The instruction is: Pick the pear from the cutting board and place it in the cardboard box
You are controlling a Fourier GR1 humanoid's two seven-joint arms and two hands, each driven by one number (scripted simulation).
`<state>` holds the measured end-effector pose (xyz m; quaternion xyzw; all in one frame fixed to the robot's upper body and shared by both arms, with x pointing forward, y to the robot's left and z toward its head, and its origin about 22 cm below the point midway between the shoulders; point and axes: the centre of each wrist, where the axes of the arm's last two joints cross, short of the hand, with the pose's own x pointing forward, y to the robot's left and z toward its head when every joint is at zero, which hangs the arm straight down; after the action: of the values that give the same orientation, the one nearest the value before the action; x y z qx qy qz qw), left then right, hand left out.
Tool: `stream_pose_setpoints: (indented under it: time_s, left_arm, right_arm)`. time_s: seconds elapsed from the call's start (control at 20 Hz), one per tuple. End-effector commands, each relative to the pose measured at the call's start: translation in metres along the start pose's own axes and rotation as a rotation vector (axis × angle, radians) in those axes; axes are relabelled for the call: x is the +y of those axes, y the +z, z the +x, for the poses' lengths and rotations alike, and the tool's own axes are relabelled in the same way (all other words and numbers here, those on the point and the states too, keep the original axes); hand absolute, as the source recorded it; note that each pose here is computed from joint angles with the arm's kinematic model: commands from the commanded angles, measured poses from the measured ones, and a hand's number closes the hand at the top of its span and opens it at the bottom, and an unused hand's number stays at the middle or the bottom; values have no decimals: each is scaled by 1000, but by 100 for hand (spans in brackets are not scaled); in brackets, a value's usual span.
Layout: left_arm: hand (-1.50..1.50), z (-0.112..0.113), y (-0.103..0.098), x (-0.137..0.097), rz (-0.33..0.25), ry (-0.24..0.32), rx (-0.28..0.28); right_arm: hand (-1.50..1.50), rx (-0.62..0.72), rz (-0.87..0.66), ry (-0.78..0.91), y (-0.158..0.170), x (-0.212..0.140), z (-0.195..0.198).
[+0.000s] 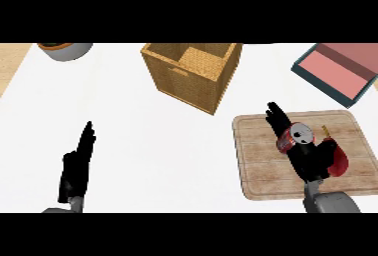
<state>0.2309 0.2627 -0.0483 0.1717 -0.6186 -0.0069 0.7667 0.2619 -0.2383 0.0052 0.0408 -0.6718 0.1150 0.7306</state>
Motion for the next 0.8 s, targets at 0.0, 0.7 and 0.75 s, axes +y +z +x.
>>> stream_pose_setpoints:
  time_s: [0.0,0.7,0.75]
  left_arm:
    - [0,23,-8,-4,-50,-70,-103]
    - [0,108,-34,21,-386,-140,-474]
    - [0,109,-33,33,-394,-121,-488]
  right_arm:
    - [-150,-80,-101,31,5,-31,28]
    - [-150,-229,-446,778,130,-209,124]
    - [-150,-234,-417,815,139,-224,133]
